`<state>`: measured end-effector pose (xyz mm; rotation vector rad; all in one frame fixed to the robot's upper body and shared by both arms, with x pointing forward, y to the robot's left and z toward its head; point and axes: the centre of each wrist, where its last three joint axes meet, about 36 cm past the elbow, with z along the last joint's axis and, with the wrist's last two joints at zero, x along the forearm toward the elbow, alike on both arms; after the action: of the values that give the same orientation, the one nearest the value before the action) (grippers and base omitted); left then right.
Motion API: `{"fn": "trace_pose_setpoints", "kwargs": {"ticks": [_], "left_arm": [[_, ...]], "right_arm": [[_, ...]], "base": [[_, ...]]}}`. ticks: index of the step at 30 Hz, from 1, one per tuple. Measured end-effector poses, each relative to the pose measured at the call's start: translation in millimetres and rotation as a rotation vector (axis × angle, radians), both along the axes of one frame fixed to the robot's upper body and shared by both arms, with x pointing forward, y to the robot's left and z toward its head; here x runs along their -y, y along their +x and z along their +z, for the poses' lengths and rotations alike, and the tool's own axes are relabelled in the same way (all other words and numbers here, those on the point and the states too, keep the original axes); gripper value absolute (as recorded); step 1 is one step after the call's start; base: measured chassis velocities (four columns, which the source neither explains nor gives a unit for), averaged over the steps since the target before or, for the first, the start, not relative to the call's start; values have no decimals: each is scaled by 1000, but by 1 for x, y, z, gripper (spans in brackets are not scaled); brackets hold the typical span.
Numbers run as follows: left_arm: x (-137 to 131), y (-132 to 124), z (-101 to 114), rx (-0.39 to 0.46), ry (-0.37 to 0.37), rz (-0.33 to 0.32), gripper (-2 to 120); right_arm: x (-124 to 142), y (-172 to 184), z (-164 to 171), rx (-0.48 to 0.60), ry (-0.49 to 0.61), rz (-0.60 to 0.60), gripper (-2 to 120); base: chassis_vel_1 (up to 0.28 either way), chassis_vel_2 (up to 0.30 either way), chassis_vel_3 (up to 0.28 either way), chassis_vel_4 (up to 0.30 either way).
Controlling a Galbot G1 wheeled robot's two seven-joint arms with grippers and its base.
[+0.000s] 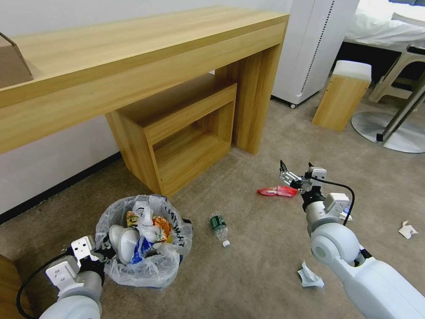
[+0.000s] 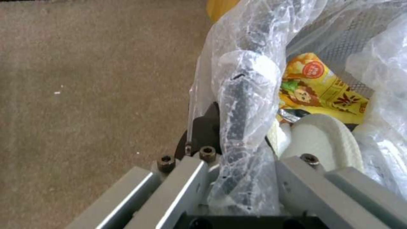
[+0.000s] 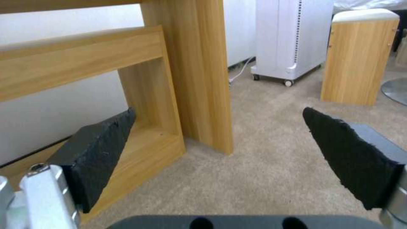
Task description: Pick up the trash bin and place the garbage on the floor into it.
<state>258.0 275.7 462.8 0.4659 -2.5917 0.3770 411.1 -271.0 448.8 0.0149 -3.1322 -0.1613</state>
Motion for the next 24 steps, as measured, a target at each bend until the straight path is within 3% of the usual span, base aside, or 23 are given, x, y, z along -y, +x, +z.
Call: {"fn": "trace_pose_setpoints", "kwargs": {"ticks": [11,18,20,21,23,24], "left_arm": [[1,-1,0,-1,1,-4,1],[3,-1,-1,0,-1,-5,1],[3,-1,-1,0,-1,-5,1],[3,-1,-1,0,-2,-5,1],[2,-1,-3,3,-2,6,1],[3,0,-4,2,-3,7,1]], "right_arm": [[-2,-4,-3,-9,9,2,100],[-27,3,-3,-307,98,40,100],[-27,3,-3,-307,98,40,100],[-33,6,-4,-358,104,50,100],[-68,26,-16,-589,97,92,100],[-75,32,-18,-639,92,106,100]], "base": [[-68,72,61,-74],[0,0,0,0],[0,0,0,0],[0,0,0,0],[0,0,0,0],[0,0,0,0]]}}
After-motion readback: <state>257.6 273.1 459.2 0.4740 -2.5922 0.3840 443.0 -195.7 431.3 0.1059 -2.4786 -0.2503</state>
